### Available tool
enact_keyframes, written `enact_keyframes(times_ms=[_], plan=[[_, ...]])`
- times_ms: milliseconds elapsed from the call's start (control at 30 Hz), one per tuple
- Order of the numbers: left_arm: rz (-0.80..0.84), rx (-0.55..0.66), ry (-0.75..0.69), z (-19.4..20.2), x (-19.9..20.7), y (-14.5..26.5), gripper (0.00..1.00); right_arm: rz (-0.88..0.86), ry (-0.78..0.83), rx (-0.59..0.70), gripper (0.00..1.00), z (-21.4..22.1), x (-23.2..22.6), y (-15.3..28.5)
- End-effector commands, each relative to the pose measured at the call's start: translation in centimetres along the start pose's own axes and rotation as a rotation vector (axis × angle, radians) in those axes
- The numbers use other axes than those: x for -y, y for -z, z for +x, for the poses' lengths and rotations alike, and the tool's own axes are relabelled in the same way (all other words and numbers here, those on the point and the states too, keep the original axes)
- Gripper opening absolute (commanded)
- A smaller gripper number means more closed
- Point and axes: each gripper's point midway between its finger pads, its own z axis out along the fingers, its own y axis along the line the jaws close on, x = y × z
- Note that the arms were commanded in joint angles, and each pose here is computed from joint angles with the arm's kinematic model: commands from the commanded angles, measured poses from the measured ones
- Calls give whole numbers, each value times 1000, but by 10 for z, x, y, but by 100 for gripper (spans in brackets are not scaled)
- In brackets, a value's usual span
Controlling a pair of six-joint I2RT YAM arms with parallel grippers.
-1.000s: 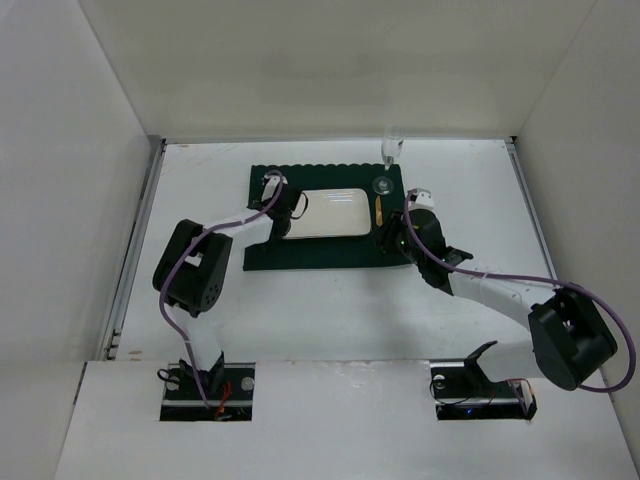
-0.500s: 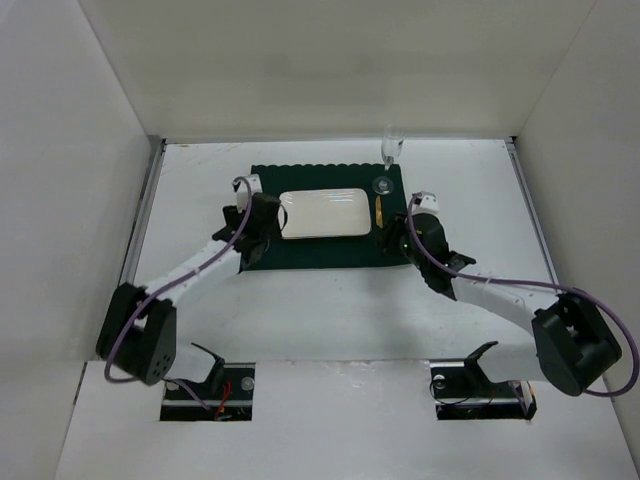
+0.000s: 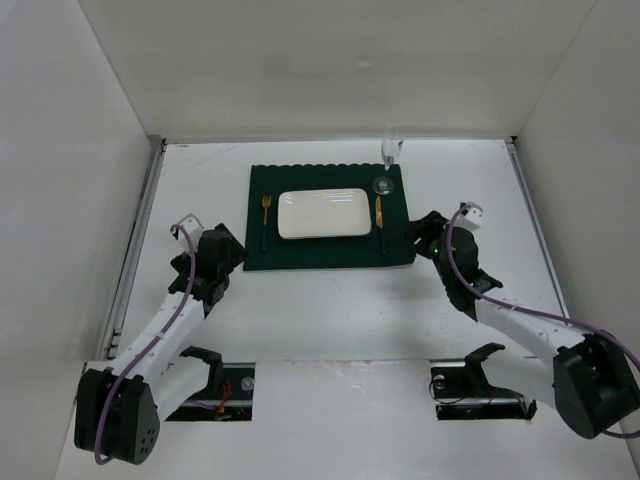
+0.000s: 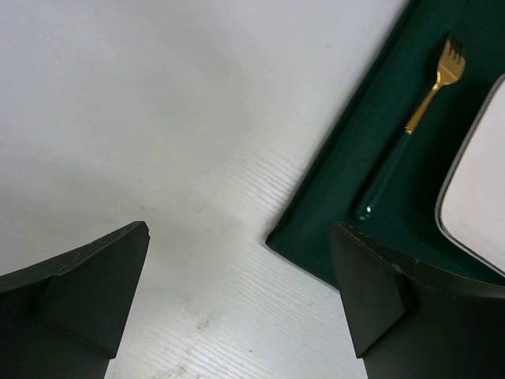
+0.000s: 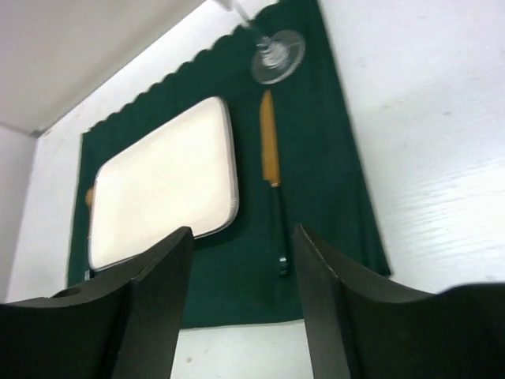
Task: Set the dinner table for one person
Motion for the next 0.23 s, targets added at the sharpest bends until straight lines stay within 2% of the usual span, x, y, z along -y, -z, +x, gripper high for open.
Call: enact_keyframes(times_ms=[0, 200], plan=[[-21, -26, 77, 9, -13, 0, 100, 24, -78, 99, 63, -24, 8, -3], [0, -19, 90, 10, -11, -1, 100, 45, -100, 110, 70, -26, 15, -4]])
